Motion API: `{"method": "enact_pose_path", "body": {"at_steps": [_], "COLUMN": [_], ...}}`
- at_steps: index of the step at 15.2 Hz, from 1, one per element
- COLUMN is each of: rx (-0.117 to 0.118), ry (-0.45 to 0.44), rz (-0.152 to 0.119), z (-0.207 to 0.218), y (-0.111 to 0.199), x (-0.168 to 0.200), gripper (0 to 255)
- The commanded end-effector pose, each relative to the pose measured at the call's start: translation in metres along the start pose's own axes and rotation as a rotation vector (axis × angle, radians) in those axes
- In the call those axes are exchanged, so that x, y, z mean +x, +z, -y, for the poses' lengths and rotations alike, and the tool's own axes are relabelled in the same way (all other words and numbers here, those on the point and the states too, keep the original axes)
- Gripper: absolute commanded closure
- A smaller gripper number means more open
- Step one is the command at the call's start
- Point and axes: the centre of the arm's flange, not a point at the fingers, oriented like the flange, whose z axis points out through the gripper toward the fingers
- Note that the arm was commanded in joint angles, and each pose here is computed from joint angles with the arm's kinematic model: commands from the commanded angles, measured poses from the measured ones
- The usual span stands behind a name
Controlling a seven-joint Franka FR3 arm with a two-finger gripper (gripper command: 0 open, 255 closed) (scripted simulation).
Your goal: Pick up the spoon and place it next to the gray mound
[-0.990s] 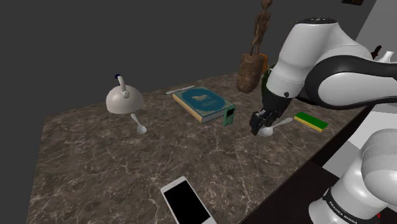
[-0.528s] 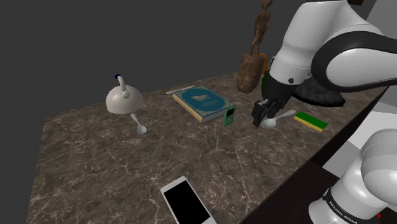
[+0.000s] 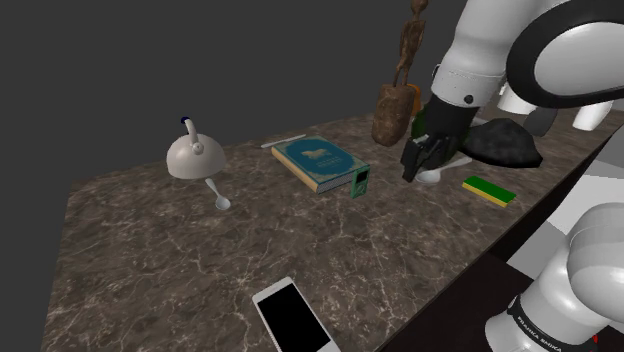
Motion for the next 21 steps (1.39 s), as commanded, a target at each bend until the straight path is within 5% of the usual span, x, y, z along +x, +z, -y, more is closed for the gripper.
{"method": "enact_pose_path", "body": {"at_steps": [1, 21], "rx": [0.000, 0.000], "ry": [0.000, 0.000], "rz": [0.000, 0.000], "z": [-0.001, -0.250], "y": [-0.010, -0.011], "x": [0.002, -0.029], "gripper": [255, 255]}}
